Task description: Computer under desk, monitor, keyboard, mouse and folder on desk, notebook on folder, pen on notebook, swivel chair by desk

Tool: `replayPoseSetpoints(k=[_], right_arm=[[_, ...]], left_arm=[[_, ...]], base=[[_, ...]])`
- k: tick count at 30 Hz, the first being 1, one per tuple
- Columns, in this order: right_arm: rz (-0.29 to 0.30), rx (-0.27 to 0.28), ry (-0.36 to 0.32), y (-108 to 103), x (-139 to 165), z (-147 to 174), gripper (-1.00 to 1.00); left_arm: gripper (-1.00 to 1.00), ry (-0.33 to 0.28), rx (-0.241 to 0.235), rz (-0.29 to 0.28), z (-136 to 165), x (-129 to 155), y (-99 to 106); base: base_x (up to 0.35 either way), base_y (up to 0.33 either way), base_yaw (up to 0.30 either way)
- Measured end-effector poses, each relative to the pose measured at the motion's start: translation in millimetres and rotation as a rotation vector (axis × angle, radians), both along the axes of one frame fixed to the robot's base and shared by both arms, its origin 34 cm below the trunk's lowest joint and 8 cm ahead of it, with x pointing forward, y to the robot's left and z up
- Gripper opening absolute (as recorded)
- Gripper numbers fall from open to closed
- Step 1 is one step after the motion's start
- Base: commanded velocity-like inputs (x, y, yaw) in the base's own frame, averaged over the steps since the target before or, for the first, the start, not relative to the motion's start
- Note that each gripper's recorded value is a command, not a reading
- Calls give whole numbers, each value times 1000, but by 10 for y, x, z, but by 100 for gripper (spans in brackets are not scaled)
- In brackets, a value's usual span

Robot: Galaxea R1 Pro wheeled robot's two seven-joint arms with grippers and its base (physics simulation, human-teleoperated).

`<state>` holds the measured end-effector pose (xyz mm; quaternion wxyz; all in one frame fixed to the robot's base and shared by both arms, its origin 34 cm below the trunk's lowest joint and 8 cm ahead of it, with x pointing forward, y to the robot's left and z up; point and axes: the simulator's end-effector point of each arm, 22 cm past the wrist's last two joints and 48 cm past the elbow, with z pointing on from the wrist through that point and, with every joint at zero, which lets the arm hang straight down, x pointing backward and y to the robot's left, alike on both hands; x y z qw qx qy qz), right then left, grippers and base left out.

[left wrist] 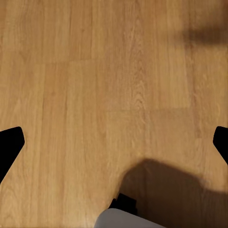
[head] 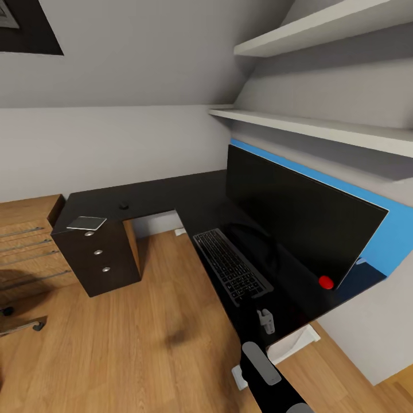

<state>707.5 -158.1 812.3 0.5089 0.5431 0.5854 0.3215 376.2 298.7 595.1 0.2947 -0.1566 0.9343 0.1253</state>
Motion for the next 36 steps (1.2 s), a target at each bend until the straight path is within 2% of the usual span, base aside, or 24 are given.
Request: replayPoseSetpoints(k=[12, 36], right_arm=[[-2, 1, 1, -5, -4, -1, -100], [-2, 0, 0, -7, -1, -2, -100]], left_arm=[[100, -1, 1, 0, 2, -1, 7], [100, 0, 0, 1, 0, -1, 8]], base=[[179, 0, 0], [61, 0, 0]])
